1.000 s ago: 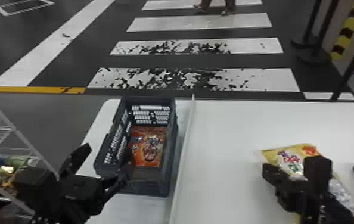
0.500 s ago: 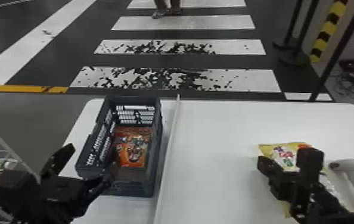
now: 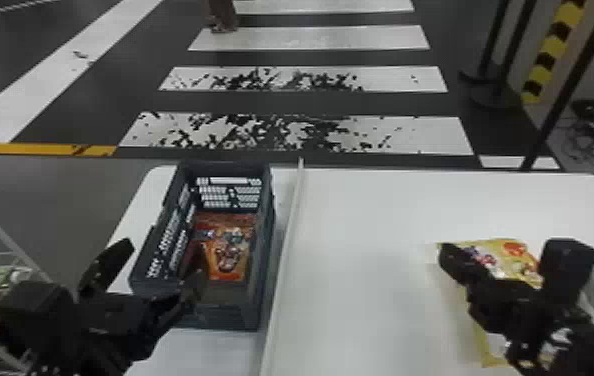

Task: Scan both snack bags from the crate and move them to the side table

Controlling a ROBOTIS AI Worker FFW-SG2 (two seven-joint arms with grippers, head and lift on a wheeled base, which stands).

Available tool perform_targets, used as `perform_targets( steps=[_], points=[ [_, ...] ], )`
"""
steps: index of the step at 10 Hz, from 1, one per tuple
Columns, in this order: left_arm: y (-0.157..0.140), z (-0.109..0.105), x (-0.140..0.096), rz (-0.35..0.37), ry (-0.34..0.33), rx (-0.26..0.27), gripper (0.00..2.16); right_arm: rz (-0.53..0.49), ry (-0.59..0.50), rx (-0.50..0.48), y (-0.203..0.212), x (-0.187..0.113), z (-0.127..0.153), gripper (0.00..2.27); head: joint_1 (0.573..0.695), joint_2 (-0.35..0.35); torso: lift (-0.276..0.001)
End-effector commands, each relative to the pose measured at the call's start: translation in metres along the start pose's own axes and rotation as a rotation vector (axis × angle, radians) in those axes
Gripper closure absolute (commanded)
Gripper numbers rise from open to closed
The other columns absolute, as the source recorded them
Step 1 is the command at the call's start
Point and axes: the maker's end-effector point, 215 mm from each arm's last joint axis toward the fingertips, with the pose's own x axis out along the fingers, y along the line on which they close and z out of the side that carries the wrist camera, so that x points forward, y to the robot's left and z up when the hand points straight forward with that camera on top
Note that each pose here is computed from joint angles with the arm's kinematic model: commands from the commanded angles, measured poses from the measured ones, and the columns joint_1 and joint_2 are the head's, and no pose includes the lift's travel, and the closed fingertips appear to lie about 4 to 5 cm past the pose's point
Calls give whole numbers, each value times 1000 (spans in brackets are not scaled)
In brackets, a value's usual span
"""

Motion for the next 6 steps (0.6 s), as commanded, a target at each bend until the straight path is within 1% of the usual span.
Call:
perform_targets(
  steps=[1,2,4,5,6],
  points=[
    [-4,-1,0,-6,1,-1,33,-25,-11,-26,-15,-12,19,2246,695,89,-95],
    [-3,-2,0,-7,3,0,33,-69,-1,-42,-42,-18,19,2246,695,74,-95],
    [-3,-3,0,-8,6,2,33,-126,32,-34,-85,-27,-7,2246,695,16,-95],
    [-3,-6,0,-10,11,3,33,-142,27,-37,-96,-32,-17,2246,695,-13,-95],
    [-4,-5,1,-12,10,4,33,-149,28,-39,-103,-33,-28,2246,695,-26,-95]
  ],
)
